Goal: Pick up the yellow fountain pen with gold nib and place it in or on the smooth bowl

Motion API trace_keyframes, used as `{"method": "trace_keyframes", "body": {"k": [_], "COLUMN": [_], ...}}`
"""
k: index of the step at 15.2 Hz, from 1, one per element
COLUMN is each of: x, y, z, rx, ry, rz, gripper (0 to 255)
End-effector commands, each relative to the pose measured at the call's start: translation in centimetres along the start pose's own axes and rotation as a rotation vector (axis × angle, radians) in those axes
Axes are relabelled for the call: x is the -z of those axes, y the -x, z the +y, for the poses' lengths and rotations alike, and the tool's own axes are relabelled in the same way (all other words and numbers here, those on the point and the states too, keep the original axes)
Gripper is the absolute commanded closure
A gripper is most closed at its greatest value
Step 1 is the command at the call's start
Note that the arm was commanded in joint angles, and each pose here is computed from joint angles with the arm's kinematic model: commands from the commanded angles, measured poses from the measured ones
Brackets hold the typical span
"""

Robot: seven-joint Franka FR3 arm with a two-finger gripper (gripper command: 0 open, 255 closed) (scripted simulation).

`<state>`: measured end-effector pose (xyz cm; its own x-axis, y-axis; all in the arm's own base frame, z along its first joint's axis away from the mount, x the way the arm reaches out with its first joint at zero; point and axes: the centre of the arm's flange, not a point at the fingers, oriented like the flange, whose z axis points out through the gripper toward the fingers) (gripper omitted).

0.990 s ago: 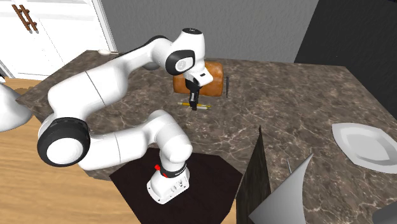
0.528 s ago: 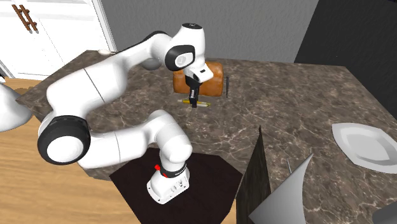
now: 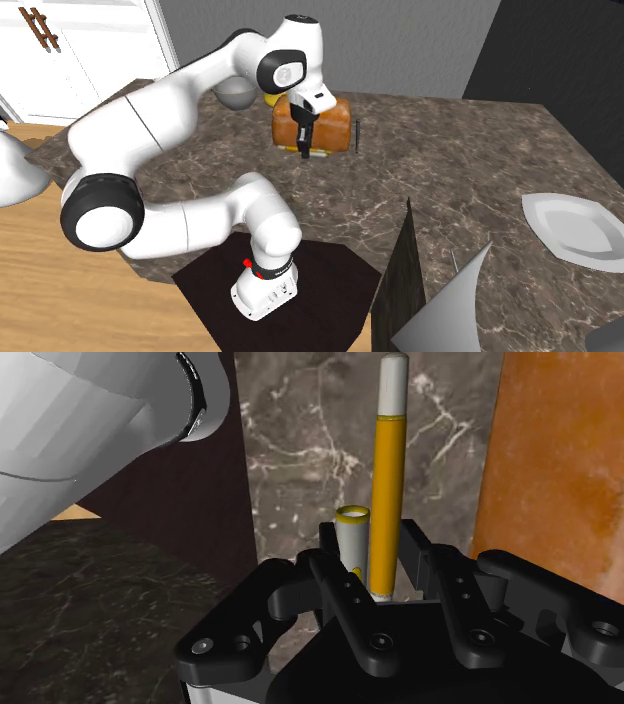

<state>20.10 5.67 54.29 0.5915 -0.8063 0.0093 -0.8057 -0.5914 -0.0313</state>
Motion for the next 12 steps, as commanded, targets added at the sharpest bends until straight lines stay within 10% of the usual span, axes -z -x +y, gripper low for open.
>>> {"method": "trace_keyframes", "body": {"k": [1,12], "x": [1.1,6.9], "y": [0.0,0.0], "z": [0.1,-0.1], "rx": [0.0,0.0], "ry": [0.0,0.0], "rz": [0.0,0.0], "gripper": [255,255]}}
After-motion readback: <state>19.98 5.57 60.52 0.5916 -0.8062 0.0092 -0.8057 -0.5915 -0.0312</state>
